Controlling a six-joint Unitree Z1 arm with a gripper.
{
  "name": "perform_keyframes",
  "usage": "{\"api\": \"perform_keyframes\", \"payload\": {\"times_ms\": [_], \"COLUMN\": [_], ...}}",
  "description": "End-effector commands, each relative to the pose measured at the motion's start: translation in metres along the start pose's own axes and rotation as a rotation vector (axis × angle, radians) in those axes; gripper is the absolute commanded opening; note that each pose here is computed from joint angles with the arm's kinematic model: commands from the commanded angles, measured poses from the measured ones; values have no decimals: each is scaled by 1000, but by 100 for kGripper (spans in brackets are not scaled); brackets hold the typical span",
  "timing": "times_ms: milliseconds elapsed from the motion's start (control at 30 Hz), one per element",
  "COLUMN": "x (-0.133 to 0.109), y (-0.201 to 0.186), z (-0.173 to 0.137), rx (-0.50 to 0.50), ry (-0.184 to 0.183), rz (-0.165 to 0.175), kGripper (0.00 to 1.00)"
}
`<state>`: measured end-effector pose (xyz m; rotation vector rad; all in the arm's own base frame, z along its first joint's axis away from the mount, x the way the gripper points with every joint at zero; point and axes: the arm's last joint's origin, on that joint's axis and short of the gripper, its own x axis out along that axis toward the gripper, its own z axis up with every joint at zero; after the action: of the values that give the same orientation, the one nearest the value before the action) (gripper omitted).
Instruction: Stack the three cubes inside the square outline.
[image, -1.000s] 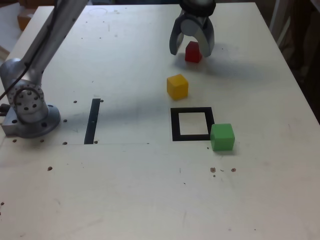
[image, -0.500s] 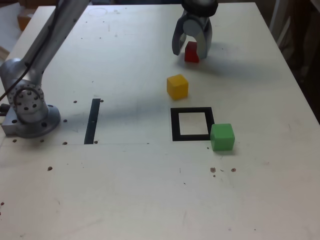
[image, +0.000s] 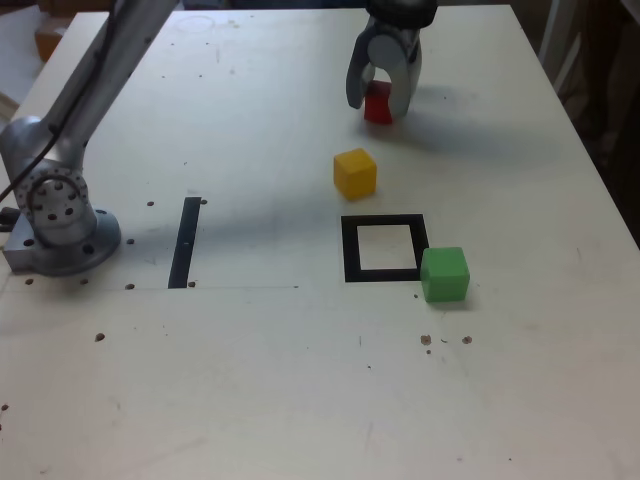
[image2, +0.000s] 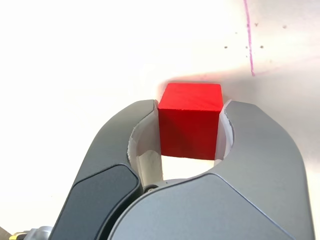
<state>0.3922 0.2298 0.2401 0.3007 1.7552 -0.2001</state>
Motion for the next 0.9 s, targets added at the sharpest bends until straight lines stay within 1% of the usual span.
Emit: {"api": "perform_keyframes", "payload": {"times_ms": [0, 167, 333, 433, 500, 567, 633, 767, 867], "x": [-22, -63, -101, -113, -115, -113, -107, -90, -82], "y": [-10, -40, -86, -119, -145, -166, -185, -212, -227], "z": [-5, -14, -19, -20, -18, -14, -12, -11, -13], "rx": [4, 15, 36, 43, 45, 43, 31, -13, -46], "ry": [-23, -49, -63, -61, -52, -39, -18, 17, 14], "rz": [35, 91, 143, 159, 161, 158, 144, 86, 44], "kGripper": [32, 30, 30, 30, 30, 30, 30, 30, 30]}}
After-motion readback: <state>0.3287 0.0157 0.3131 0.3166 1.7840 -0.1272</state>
